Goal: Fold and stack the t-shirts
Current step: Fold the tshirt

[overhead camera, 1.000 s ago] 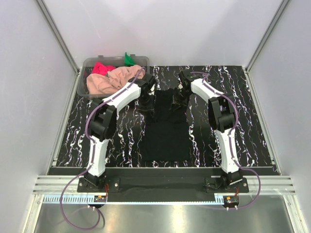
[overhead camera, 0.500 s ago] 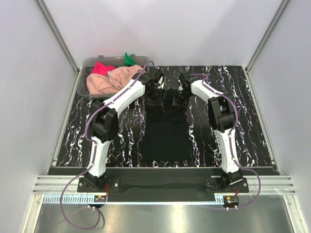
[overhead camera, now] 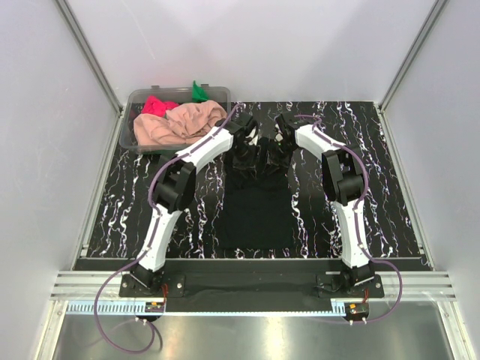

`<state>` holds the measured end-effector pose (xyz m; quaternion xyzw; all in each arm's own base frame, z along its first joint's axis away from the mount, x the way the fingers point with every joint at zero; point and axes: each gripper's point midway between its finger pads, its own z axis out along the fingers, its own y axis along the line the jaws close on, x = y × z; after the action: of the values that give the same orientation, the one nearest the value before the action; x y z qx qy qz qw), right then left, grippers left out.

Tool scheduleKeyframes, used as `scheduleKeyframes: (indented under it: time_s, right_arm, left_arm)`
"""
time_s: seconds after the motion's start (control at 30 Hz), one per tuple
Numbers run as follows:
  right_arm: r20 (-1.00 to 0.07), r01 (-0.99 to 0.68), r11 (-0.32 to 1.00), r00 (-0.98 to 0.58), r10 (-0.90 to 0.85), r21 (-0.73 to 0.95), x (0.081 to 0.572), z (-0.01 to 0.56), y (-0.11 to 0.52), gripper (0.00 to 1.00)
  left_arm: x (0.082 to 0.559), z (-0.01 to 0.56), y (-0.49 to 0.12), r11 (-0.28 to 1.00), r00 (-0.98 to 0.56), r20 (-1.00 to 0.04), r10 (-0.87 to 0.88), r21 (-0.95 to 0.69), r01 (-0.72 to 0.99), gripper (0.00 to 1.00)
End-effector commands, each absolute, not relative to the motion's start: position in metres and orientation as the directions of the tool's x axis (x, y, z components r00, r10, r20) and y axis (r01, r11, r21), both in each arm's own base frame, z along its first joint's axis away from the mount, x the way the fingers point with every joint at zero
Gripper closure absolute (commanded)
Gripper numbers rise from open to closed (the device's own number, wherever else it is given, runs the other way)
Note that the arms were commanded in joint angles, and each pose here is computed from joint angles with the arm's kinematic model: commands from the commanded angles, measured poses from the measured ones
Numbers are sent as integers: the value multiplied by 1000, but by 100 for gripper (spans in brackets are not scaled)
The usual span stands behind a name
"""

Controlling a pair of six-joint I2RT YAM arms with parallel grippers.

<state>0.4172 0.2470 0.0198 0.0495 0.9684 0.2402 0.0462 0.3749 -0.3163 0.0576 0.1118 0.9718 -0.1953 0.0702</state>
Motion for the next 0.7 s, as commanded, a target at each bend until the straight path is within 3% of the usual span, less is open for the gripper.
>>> scheduleKeyframes:
  time_s: [0.0,0.43,0.67]
  right_arm:
    - [-89,38,882,-992,90,470,408,40,247,66]
    - [-86,41,886,-992,91,463,406,39,245,66]
    - [-85,37,890,-993,84,454,402,37,243,67]
  left_arm:
    - [384,73,-326,873,-951,-234,202,-398,283,56]
    - [359,60,-267,964,-967,-213,141,-193,183,55]
    - [359,78,-259,970,-957,-268,109,-181,161,55]
